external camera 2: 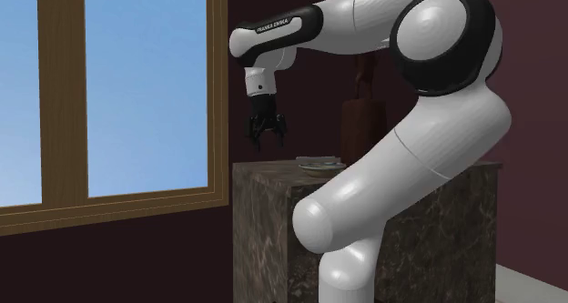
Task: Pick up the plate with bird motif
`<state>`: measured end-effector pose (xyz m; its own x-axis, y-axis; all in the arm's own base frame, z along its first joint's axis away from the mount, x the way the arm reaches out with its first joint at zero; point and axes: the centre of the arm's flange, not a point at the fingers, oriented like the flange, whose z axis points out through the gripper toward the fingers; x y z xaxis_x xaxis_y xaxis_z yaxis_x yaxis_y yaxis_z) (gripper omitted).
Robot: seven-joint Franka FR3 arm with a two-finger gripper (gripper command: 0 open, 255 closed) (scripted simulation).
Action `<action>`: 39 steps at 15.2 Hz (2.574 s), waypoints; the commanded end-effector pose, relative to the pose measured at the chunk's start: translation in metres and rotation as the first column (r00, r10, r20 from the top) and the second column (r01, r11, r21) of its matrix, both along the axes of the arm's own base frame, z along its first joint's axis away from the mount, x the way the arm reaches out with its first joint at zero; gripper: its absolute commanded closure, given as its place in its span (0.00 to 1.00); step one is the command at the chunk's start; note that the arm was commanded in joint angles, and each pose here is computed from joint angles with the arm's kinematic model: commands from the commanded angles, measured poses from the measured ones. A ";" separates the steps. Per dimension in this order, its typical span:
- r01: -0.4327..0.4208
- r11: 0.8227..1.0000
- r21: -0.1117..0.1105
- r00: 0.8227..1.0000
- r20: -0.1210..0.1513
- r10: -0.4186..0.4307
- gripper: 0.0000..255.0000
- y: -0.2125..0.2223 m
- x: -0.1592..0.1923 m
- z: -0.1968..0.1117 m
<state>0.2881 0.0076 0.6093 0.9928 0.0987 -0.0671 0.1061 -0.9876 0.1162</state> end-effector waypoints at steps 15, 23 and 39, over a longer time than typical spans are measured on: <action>-0.031 0.994 -0.109 0.998 0.047 0.036 0.00 -0.061 -0.108 -0.037; -0.031 0.994 -0.109 0.998 0.047 0.036 1.00 -0.062 -0.108 -0.056; -0.031 0.994 -0.109 0.998 0.047 0.036 1.00 -0.061 -0.108 -0.008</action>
<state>0.1808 -0.0549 0.5943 0.9915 0.1264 -0.0301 0.1299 -0.9648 0.2288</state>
